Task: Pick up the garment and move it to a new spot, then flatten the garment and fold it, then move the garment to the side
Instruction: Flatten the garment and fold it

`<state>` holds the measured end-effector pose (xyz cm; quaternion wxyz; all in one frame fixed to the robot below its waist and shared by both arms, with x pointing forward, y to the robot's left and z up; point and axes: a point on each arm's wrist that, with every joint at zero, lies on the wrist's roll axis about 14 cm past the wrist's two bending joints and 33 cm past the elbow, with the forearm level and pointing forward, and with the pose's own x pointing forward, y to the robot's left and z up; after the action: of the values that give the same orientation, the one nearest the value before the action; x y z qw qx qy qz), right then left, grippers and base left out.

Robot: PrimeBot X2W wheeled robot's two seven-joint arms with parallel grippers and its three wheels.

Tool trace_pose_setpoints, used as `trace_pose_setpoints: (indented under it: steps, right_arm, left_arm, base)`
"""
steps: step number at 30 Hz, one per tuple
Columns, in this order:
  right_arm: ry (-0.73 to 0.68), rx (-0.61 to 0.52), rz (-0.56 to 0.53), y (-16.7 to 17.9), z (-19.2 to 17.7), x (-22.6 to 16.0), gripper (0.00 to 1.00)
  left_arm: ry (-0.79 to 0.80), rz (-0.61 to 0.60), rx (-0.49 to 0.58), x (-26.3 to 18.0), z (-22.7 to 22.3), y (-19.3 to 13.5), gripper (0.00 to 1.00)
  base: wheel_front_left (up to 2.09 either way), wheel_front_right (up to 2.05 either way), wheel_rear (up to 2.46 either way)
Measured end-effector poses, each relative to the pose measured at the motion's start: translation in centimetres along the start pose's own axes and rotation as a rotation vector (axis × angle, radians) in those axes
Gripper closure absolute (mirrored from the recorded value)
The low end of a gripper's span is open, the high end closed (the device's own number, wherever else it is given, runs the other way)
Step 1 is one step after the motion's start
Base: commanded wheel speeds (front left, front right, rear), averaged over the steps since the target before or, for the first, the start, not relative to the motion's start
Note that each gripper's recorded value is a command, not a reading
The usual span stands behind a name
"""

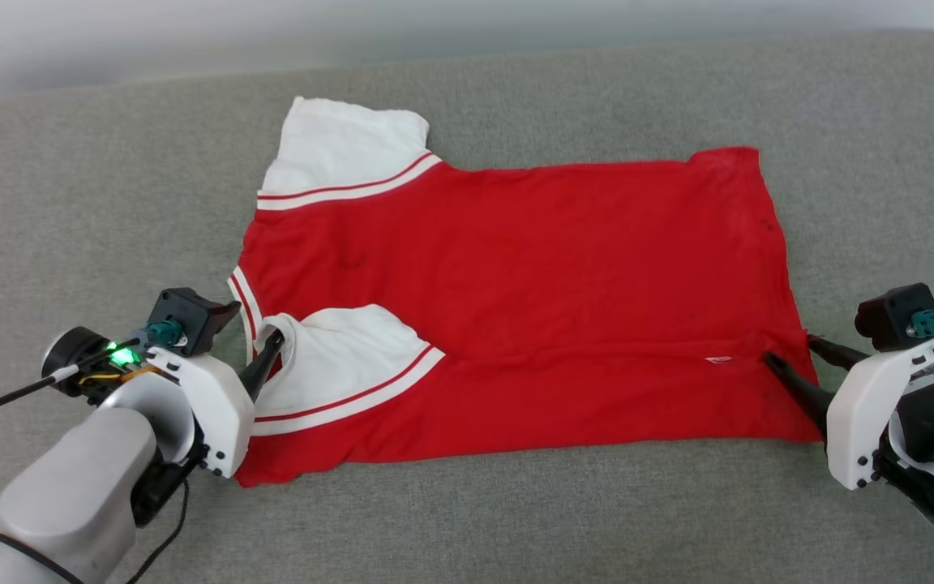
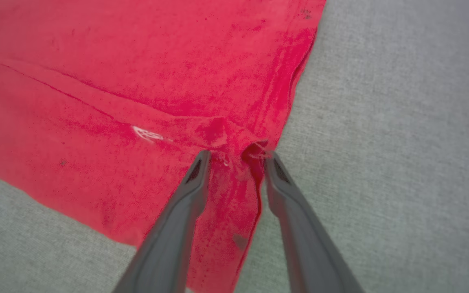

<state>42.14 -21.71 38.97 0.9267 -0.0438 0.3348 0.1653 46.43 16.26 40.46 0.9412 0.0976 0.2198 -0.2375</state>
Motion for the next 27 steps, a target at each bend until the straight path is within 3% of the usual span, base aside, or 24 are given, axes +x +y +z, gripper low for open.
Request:
trace_pose_setpoints:
  steps: [6,12,27]
  right_arm:
    - [-0.08,-0.029,0.016,0.9,2.1,-1.4,0.0]
    - [-0.135,-0.046,0.035,1.8,3.5,-2.0,0.0]
    - [-0.144,-0.062,0.074,3.4,4.0,-2.1,0.0]
  left_arm:
    - [-0.033,0.052,0.095,-2.5,3.5,2.8,0.0]
    - [0.088,0.047,0.103,-4.6,4.5,3.8,0.0]
    - [0.541,-0.151,-0.029,-6.7,1.3,-0.4,0.0]
  base:
    - [0.0,0.0,0.0]
    - [0.0,0.0,0.0]
    - [0.0,0.0,0.0]
